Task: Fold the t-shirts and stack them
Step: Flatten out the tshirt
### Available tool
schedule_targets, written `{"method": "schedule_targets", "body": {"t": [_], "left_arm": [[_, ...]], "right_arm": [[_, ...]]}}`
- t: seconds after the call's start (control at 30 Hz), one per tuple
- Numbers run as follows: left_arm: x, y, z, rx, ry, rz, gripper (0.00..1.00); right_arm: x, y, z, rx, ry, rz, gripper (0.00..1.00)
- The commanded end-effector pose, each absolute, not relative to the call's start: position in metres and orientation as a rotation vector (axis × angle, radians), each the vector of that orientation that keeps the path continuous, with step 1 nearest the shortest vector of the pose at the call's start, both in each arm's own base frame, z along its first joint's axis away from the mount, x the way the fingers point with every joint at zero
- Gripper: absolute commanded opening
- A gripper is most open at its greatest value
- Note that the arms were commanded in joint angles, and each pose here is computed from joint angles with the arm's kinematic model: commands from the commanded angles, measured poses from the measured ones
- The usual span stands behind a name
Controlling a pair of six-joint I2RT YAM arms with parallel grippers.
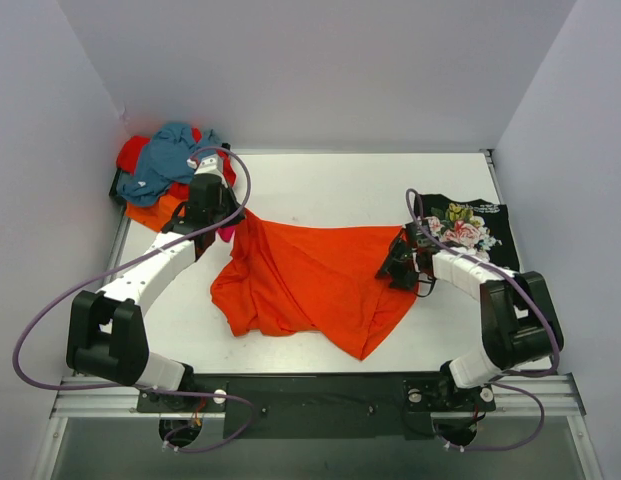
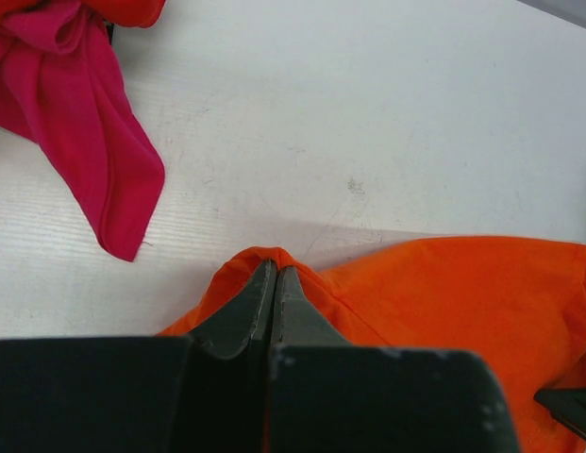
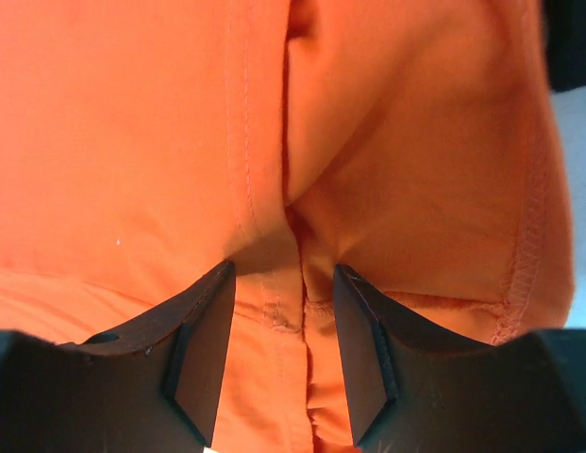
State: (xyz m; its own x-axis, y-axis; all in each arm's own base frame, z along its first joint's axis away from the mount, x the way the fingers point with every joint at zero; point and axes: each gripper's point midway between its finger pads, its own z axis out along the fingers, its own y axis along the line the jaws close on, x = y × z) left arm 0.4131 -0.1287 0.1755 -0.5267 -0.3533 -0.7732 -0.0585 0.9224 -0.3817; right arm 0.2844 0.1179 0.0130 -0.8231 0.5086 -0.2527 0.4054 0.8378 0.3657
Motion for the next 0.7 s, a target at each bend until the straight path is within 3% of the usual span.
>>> {"method": "schedule_targets", "body": {"t": [0.0, 0.67], "left_arm": [[0.421, -0.133, 0.203, -0.284, 2.017, -0.412, 0.00], [0.419, -0.132, 0.207, -0.282, 2.012, -0.394, 0.00]], "right_arm": [[0.281, 0.134, 0.027, 0.661, 2.639, 0.510, 0.41], [0.278, 0.120, 0.054, 0.569, 2.608, 0.340, 0.41]]}}
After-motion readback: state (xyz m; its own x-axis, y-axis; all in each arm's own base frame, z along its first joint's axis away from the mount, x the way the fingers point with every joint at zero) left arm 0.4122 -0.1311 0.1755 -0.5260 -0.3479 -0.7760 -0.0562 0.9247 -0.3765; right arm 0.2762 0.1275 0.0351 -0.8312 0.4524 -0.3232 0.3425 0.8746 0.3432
